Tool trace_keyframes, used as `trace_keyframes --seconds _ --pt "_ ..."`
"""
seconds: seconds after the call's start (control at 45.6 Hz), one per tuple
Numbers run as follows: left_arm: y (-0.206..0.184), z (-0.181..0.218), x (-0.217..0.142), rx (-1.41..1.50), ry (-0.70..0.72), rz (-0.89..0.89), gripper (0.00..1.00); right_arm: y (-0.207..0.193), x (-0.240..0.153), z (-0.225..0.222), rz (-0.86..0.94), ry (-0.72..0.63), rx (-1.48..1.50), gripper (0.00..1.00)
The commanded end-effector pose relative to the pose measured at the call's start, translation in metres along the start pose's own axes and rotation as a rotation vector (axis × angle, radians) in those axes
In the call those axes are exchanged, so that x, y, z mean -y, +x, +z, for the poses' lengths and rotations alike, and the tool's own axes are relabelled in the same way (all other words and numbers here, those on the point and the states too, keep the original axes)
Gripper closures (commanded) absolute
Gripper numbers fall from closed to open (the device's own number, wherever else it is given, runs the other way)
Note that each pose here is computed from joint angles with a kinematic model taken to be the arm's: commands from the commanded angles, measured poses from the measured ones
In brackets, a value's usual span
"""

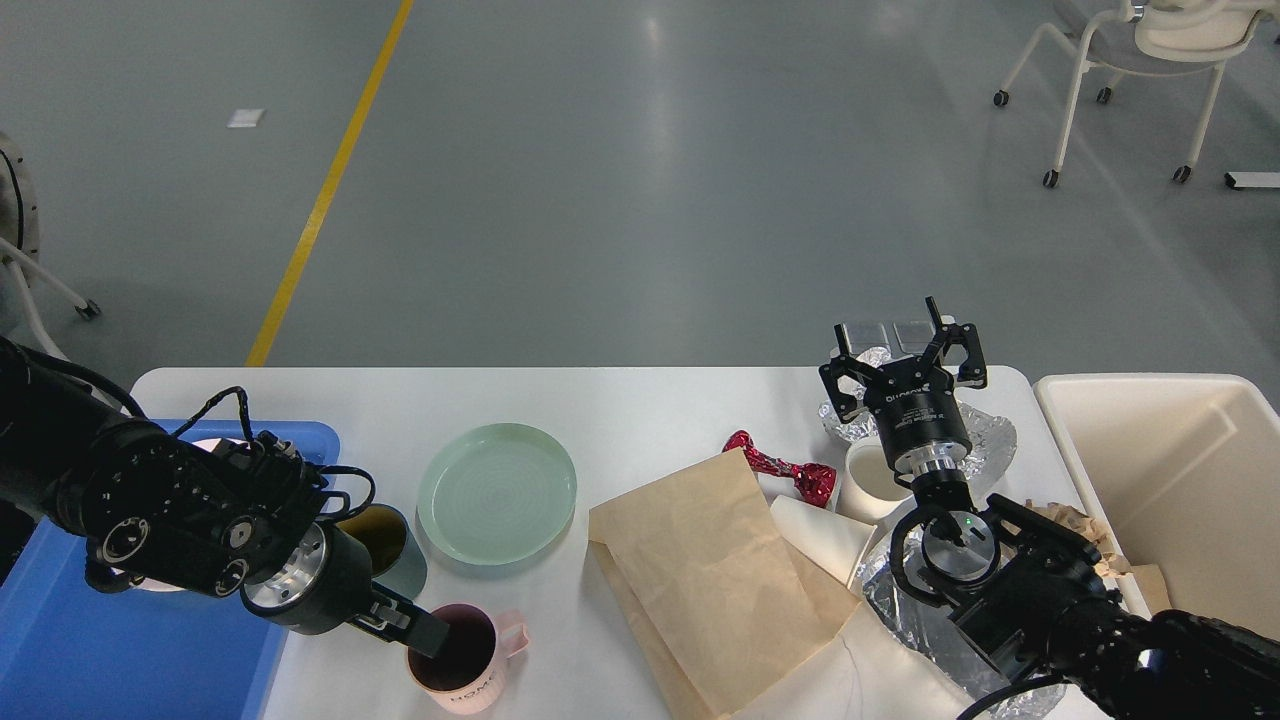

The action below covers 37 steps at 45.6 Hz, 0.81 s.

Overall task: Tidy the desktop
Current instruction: 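Lower the left gripper onto the pink mug and grasp it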

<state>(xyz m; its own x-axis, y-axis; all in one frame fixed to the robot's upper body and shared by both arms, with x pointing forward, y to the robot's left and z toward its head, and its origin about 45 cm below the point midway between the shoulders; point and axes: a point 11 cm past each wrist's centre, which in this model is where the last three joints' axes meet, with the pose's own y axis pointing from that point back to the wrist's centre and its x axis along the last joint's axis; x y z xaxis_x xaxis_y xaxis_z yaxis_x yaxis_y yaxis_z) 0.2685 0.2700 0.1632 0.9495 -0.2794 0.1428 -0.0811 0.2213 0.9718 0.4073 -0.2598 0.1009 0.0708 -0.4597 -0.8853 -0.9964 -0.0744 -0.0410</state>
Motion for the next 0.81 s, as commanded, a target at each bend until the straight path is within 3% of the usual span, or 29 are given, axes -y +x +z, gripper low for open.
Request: trace_keyframes --seconds 0.0,0.088,0.285,0.526,0.591,0.657,0.789 --pt "-0.001 -0.001 0.005 0.003 0.01 -0.005 0.28 0.0 0.0 0.0 0.0 -0.001 0.0 0.0" --pt "-0.003 -0.001 0.009 0.005 0.01 -0.012 0.31 0.0 0.0 0.0 0.0 -0.001 0.0 0.0" --pt "-0.004 -0.002 0.024 0.027 0.026 -0.009 0.48 0.0 0.0 0.0 0.0 -0.001 0.0 0.0" --pt "-0.008 -0.001 0.039 0.039 0.031 -0.001 0.56 0.0 0.0 0.0 0.0 -0.001 0.0 0.0" --pt "-0.007 -0.001 0.039 0.04 0.031 0.002 0.69 0.0 0.0 0.0 0.0 -0.001 0.0 0.0" --pt "-0.007 -0.001 0.039 0.042 0.031 0.002 0.97 0.0 0.0 0.0 0.001 0.002 0.001 0.0" --pt "-0.007 -0.002 0.036 0.046 0.029 0.002 1.0 0.0 0.0 0.0 0.0 0.001 0.0 0.0"
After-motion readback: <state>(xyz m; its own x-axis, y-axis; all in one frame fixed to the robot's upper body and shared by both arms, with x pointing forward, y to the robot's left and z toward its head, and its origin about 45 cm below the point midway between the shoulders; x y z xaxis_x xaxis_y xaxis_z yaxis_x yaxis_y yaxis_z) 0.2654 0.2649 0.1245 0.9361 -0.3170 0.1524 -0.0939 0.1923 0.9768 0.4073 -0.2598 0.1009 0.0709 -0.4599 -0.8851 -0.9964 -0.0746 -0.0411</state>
